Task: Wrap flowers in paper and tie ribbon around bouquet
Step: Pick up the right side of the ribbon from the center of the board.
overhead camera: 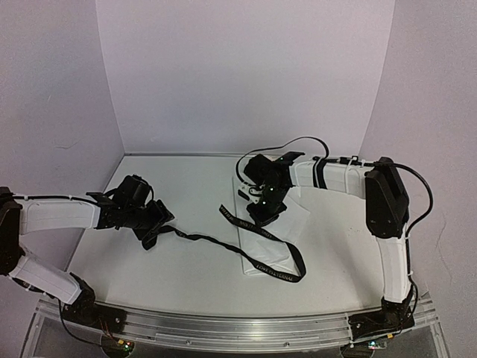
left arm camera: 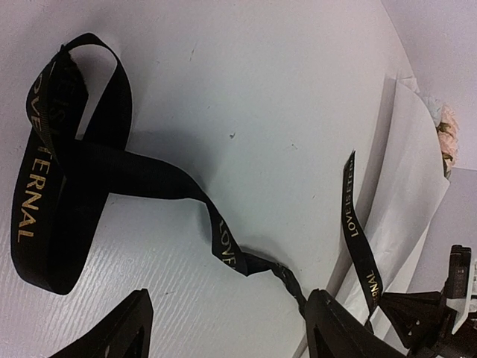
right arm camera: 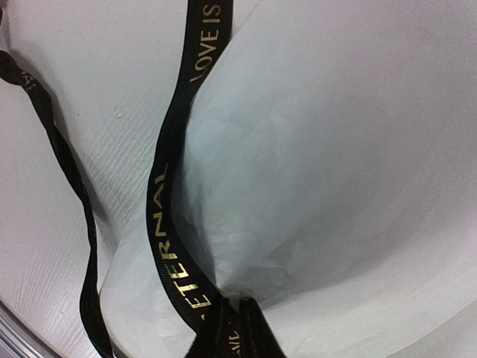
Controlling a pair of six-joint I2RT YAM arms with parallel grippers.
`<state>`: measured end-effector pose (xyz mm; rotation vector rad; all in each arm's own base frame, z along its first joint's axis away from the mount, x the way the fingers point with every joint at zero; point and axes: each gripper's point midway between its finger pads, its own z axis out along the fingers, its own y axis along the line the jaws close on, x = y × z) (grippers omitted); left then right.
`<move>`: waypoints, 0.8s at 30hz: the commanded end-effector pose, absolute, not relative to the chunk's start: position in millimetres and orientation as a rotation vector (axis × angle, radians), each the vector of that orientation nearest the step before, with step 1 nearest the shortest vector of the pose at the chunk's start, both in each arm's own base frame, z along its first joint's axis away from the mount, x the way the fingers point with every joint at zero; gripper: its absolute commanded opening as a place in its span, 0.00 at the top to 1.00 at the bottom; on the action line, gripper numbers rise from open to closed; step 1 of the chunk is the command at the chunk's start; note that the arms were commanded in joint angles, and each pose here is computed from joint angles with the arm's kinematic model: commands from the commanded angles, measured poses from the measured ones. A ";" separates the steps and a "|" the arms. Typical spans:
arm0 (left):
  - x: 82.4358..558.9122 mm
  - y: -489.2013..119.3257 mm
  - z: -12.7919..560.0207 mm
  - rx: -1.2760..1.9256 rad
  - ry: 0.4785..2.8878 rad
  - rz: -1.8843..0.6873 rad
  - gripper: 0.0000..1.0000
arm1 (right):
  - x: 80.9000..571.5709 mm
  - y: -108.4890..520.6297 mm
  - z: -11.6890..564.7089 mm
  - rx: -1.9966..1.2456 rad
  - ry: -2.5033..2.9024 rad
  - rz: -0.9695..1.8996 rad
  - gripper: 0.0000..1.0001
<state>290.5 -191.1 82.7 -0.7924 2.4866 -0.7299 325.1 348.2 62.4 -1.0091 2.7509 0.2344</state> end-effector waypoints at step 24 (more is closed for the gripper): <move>293.3 -186.8 86.2 -0.762 2.464 -0.723 0.26 | 328.2 356.9 68.7 -0.963 2.768 0.272 0.39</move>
